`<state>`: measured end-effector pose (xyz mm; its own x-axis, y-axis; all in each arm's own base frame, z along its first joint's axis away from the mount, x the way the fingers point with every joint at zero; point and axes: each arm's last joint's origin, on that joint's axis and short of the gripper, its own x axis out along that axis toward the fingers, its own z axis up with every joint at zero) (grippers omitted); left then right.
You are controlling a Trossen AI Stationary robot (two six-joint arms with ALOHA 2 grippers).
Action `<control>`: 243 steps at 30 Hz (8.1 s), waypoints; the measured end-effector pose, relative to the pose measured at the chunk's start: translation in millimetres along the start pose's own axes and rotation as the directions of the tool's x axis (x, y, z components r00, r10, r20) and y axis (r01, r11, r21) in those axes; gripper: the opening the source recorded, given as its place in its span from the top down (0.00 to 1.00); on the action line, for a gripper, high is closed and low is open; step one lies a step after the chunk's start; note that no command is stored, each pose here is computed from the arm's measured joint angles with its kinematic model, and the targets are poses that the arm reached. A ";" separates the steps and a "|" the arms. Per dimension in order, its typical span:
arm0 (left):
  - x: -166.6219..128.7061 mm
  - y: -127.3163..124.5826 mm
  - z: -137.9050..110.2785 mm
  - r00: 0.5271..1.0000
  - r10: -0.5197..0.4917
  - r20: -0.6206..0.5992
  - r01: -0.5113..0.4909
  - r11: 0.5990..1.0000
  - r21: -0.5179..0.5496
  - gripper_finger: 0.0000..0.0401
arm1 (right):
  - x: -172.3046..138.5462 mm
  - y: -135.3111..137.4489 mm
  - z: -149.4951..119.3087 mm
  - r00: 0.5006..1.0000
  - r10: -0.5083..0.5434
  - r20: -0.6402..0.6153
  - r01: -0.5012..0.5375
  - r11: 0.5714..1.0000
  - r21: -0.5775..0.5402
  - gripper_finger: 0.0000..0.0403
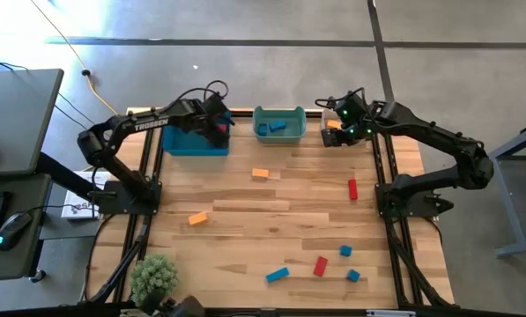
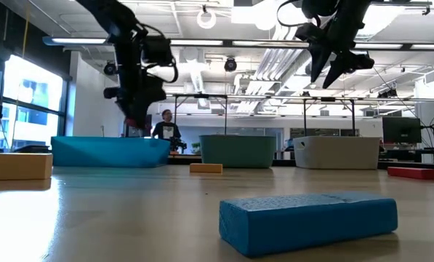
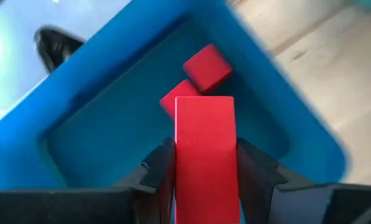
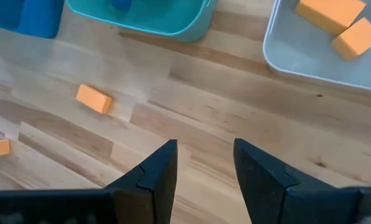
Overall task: Sort & place blocks by color
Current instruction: Put the red block into the blue bin, then put the blue block into the green bin, then put the yellow block into the gray bin
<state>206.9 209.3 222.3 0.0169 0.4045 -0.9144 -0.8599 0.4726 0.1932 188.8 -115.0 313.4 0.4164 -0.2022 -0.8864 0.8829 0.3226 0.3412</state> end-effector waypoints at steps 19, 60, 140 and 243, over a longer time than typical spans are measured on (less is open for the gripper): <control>17.4 28.7 -0.3 1.000 -0.020 -0.016 0.019 0.998 -0.058 0.57 | -0.7 13.8 -27.3 0.968 0.085 -0.235 -0.092 0.996 -0.020 0.64; -27.6 -76.9 -16.6 0.938 -0.346 0.009 0.342 0.933 0.113 0.51 | 6.7 85.1 -253.4 0.895 -0.215 -0.391 -0.137 0.701 -0.700 0.47; -30.6 -78.7 3.5 0.907 -0.364 0.213 0.324 0.925 0.199 0.51 | 107.8 89.9 -134.9 0.954 -0.247 -0.172 0.024 0.631 -0.776 0.73; 65.0 -176.1 -22.9 0.873 -0.488 0.008 0.296 0.544 0.785 0.45 | 95.9 53.7 41.0 0.929 0.165 0.331 -0.037 0.932 -0.361 0.40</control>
<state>347.6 134.5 120.7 0.4384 0.1292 -0.8894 -0.0616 0.9916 0.1137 285.0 -155.0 259.6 0.6044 -0.4408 -0.6636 0.7292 0.6416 0.2380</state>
